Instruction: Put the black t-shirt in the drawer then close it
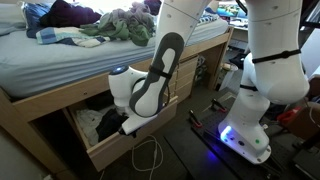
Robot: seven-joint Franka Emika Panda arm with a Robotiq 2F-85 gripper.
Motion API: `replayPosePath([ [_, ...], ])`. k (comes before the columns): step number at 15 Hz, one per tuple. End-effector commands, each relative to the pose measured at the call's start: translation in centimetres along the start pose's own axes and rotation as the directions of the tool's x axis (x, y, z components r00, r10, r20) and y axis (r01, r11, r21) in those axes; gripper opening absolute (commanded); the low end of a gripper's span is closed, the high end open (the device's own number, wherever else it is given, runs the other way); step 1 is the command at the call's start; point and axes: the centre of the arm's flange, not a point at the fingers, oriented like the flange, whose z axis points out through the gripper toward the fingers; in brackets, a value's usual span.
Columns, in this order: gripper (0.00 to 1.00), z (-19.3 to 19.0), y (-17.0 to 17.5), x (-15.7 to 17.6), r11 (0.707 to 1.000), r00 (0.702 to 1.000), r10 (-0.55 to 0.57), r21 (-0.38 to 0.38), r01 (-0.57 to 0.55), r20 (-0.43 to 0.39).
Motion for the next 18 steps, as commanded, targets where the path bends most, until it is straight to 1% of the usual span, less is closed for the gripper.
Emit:
replayPosePath([
  [1,0.0,2.0,0.6,0.3,1.0,0.997,0.014,-0.026,-0.016,-0.082],
  [5,0.0,3.1,0.9,1.0,0.996,0.987,0.028,-0.081,-0.041,-0.156],
  [10,0.0,4.3,0.5,0.8,0.988,0.976,0.04,-0.135,-0.07,-0.216],
  [14,0.0,4.8,0.2,1.1,0.982,0.96,0.055,-0.157,-0.101,-0.275],
  [18,0.0,4.6,0.0,2.5,0.978,0.941,0.045,-0.177,-0.11,-0.336],
])
